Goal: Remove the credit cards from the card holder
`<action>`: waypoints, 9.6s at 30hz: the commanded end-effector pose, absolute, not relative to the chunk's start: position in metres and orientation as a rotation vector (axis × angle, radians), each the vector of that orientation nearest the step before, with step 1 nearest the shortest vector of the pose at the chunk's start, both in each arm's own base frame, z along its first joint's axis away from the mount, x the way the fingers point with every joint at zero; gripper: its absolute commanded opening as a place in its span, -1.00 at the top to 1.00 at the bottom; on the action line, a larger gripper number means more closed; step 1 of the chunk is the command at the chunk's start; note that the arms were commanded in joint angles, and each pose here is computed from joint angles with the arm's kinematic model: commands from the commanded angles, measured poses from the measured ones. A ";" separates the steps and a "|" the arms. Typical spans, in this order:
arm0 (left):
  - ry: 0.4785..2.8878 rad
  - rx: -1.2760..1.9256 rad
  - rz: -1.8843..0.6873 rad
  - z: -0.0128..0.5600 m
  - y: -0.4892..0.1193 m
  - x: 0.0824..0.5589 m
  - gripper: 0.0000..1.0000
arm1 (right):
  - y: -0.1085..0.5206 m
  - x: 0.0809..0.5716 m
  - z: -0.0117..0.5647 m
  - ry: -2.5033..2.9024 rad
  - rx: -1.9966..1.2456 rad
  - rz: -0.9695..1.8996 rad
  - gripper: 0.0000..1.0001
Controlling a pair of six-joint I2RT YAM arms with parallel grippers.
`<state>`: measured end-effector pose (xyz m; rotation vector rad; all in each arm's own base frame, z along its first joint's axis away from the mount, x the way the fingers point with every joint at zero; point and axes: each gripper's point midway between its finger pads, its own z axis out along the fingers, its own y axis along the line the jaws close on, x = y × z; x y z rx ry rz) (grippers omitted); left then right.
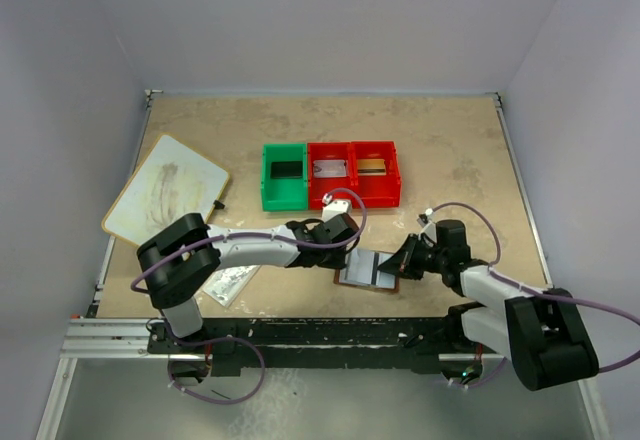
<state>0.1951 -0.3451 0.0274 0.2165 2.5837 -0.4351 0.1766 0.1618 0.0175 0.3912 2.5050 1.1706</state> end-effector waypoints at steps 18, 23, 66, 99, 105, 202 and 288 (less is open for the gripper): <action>2.561 0.393 -0.776 0.057 -0.413 0.188 0.42 | 0.157 0.188 0.015 2.490 0.368 1.108 1.00; 2.637 0.400 -0.633 0.026 -0.390 0.183 0.52 | 0.161 0.188 0.019 2.475 0.357 1.149 1.00; 2.699 0.334 -0.442 -0.001 -0.353 0.178 0.96 | 0.190 0.182 0.042 2.299 0.172 1.498 0.70; 2.577 0.209 0.004 0.006 -0.270 0.199 1.00 | 0.174 0.225 0.106 2.256 0.016 1.221 1.00; 2.525 0.189 -0.117 0.032 -0.286 0.207 0.86 | 0.181 0.225 0.121 2.198 -0.038 1.276 1.00; 1.953 -0.490 0.269 0.222 0.005 0.262 -0.55 | 0.300 0.486 0.089 1.559 -1.501 -0.117 0.76; 2.023 -0.437 0.251 0.208 -0.005 0.268 -0.55 | 0.263 0.404 0.258 1.748 -0.351 0.493 -0.06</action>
